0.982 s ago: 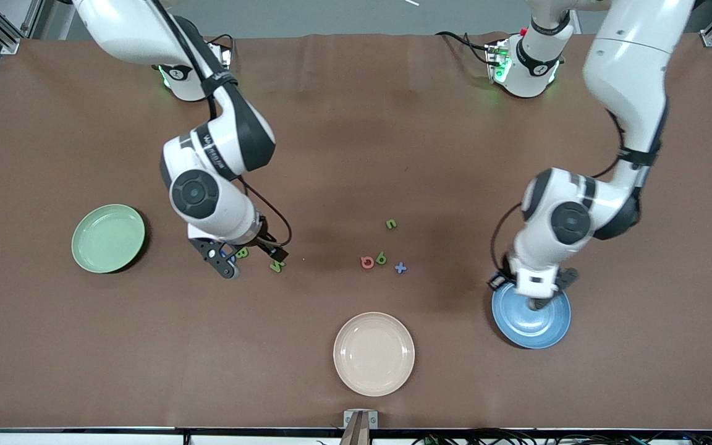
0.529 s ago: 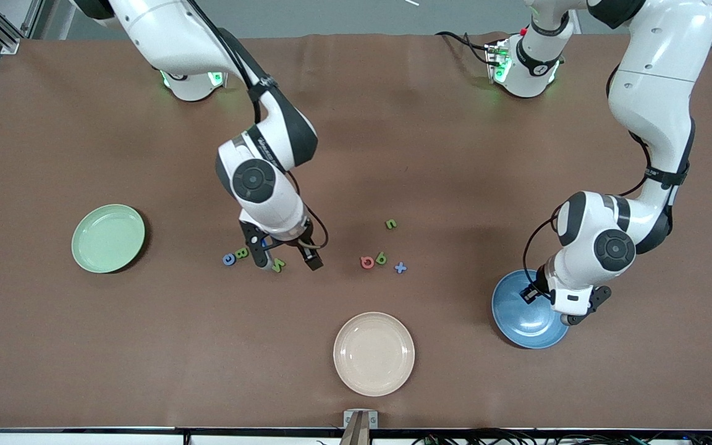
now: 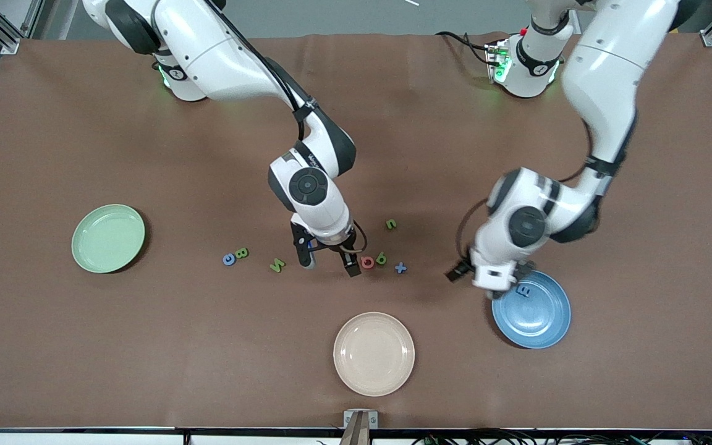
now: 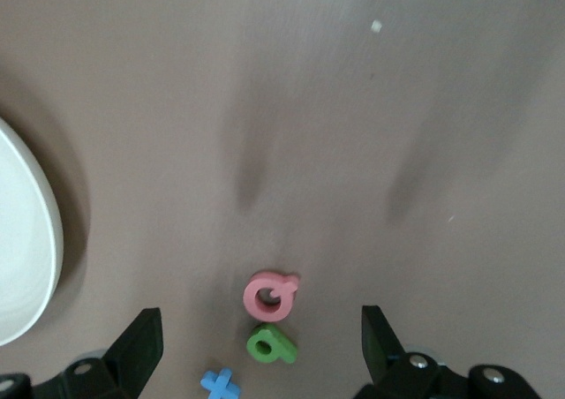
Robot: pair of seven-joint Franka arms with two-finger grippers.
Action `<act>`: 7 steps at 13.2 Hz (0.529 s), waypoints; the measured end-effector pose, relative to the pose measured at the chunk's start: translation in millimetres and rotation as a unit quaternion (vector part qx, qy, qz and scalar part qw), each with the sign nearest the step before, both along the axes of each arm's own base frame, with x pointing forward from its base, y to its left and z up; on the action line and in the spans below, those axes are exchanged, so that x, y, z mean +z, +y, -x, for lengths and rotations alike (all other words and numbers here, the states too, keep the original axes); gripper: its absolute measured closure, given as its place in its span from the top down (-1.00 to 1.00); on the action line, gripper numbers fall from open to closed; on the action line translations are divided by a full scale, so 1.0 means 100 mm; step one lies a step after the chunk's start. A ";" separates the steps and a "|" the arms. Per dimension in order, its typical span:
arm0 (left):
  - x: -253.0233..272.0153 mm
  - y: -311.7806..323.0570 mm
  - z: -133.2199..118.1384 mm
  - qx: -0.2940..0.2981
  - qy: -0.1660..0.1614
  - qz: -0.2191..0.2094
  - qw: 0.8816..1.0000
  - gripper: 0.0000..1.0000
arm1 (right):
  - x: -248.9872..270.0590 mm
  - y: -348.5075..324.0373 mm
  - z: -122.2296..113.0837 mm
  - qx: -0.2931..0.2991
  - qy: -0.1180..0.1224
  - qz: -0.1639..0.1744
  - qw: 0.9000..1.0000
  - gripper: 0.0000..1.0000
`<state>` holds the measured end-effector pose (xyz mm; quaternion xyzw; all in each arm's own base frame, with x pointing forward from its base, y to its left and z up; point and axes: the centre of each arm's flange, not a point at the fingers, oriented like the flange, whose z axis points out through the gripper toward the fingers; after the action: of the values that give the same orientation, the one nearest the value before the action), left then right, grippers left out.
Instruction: Sort upper and lower case letters into plates
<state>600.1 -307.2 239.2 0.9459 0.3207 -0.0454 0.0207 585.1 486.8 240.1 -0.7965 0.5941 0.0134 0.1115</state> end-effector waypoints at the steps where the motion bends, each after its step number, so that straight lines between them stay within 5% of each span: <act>1: -0.02 -0.30 0.19 0.002 0.006 -0.002 1.000 1.00 | -0.05 0.06 0.01 -0.002 -0.005 -0.005 1.000 0.98; 7: -0.44 -0.97 0.74 0.023 0.037 -0.001 0.999 0.82 | -0.39 0.12 0.01 -0.005 -0.006 -0.004 1.000 0.97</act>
<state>526.4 -404.1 195.5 0.9358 0.3433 -0.0797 0.0084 584.4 499.0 201.2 -0.7933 0.5971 0.0103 0.1186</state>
